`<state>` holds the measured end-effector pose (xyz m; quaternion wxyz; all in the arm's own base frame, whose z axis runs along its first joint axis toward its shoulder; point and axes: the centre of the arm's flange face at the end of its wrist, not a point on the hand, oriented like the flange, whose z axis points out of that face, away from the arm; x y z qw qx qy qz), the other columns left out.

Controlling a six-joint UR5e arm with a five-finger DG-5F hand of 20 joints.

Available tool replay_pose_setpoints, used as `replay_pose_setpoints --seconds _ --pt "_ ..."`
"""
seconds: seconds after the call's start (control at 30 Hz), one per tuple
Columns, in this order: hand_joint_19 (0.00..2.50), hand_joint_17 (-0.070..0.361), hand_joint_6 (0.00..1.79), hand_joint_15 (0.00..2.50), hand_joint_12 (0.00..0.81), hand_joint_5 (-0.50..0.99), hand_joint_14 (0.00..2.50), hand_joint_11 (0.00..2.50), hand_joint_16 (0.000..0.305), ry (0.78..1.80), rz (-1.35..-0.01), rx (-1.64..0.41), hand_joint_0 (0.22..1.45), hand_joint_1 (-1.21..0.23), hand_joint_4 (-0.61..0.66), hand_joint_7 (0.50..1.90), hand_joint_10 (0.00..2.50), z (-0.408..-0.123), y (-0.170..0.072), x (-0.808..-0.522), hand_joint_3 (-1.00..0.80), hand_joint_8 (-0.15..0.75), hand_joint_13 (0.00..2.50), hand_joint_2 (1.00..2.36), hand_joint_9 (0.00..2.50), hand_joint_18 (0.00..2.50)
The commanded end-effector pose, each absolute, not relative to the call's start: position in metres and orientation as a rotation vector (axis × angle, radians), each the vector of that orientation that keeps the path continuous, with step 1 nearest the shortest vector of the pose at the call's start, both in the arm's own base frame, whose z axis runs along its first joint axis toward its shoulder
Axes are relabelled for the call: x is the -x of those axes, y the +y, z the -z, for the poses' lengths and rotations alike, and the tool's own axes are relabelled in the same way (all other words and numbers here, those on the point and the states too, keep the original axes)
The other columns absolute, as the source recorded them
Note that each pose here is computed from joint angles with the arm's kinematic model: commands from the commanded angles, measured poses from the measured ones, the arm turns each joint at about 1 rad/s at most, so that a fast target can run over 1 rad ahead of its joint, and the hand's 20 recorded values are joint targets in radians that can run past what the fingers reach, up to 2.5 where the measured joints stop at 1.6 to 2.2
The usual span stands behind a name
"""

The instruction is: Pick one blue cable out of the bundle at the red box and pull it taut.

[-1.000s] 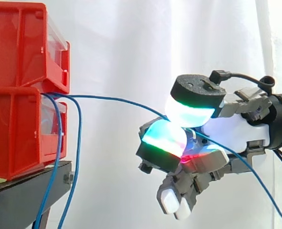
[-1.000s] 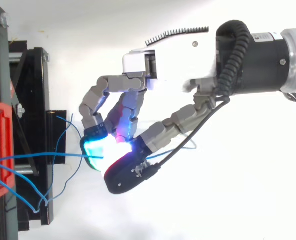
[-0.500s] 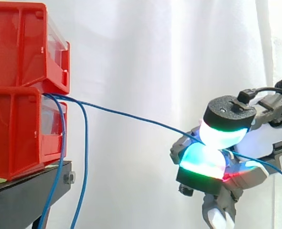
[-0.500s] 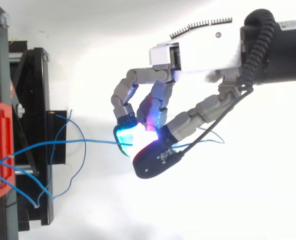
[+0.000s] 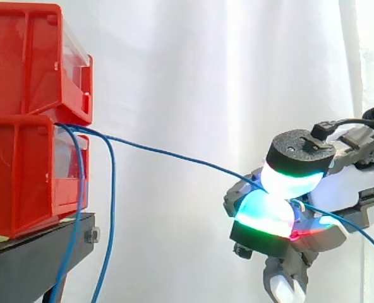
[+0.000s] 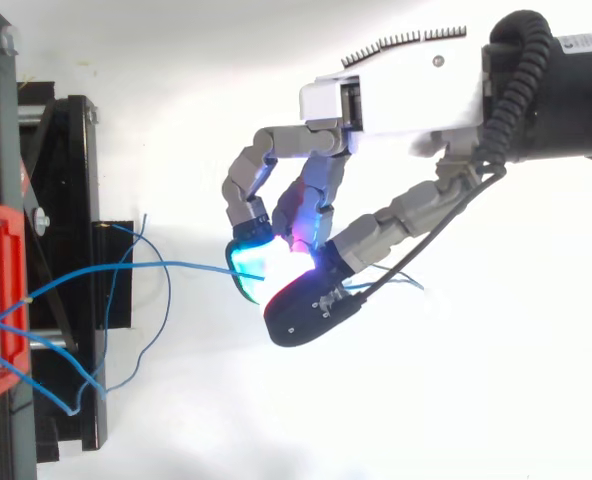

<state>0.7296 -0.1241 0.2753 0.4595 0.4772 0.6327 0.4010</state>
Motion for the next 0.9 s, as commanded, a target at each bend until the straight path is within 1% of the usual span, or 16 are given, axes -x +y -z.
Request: replay_pose_setpoints --seconds 0.0,0.1,0.3,0.47,0.6,0.87 --pt "0.36 0.137 0.92 0.41 0.433 -0.08 0.01 1.04 0.061 1.552 -0.993 -1.171 0.64 -0.90 0.09 1.12 0.01 -0.256 -0.123 -0.726 -0.03 0.432 0.80 1.02 1.19 0.70" --pt "0.35 0.137 0.92 0.41 0.434 -0.08 0.01 1.04 0.061 1.527 -1.014 -1.156 0.64 -0.90 0.09 1.11 0.01 -0.239 -0.122 -0.723 -0.03 0.428 0.79 1.02 1.19 0.70" --pt "0.35 0.137 0.92 0.41 0.434 -0.08 0.01 1.03 0.061 1.417 -1.063 -1.065 0.64 -0.90 0.09 1.11 0.01 -0.235 -0.123 -0.733 -0.04 0.434 0.79 1.01 1.19 0.70" --pt "0.35 0.137 0.92 0.41 0.434 -0.08 0.01 1.03 0.061 1.398 -1.083 -1.041 0.63 -0.90 0.09 1.11 0.01 -0.202 -0.118 -0.721 -0.03 0.435 0.79 1.02 1.18 0.70" --pt "0.35 0.136 0.92 0.41 0.432 -0.08 0.01 1.04 0.061 1.359 -1.098 -1.005 0.64 -0.90 0.09 1.12 0.01 -0.201 -0.116 -0.724 -0.03 0.434 0.79 1.02 1.18 0.70" --pt "0.35 0.136 0.92 0.40 0.433 -0.08 0.01 1.03 0.060 1.360 -1.095 -1.006 0.64 -0.90 0.09 1.12 0.01 -0.201 -0.118 -0.723 -0.03 0.433 0.79 1.02 1.18 0.69"
